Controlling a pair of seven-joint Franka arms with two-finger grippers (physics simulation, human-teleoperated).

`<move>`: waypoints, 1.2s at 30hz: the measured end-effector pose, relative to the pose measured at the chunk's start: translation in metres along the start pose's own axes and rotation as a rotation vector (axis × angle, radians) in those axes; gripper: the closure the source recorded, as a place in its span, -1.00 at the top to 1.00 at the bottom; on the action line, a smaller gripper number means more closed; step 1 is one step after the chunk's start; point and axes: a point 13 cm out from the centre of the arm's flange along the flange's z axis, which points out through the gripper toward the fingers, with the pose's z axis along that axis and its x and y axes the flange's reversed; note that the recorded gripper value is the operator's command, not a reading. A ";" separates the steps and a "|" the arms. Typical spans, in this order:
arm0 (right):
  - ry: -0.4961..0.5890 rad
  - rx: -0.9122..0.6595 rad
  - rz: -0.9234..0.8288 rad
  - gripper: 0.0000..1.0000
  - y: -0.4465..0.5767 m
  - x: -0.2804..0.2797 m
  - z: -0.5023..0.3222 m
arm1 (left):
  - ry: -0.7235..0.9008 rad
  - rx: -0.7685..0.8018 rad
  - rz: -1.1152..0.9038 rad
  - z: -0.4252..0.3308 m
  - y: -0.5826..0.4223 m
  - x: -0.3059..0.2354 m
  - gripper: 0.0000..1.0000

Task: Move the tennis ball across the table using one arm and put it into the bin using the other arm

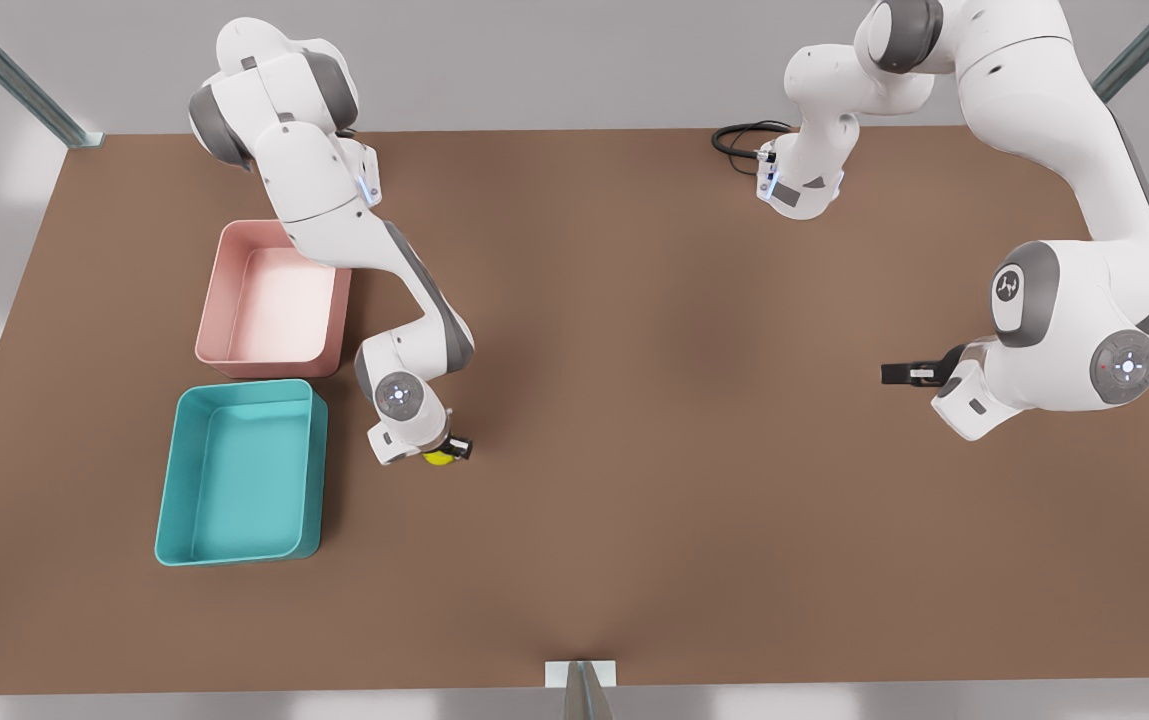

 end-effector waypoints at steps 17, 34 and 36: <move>-0.100 -0.083 0.070 0.31 -0.079 -0.101 -0.111 | 0.010 0.000 -0.011 0.006 0.000 -0.003 1.00; -0.059 -0.017 -0.093 1.00 -0.246 -0.200 -0.180 | 0.011 0.000 -0.015 0.007 0.000 -0.003 1.00; -0.113 0.004 -0.159 1.00 -0.221 -0.214 -0.264 | 0.011 0.000 -0.015 0.006 0.000 -0.003 1.00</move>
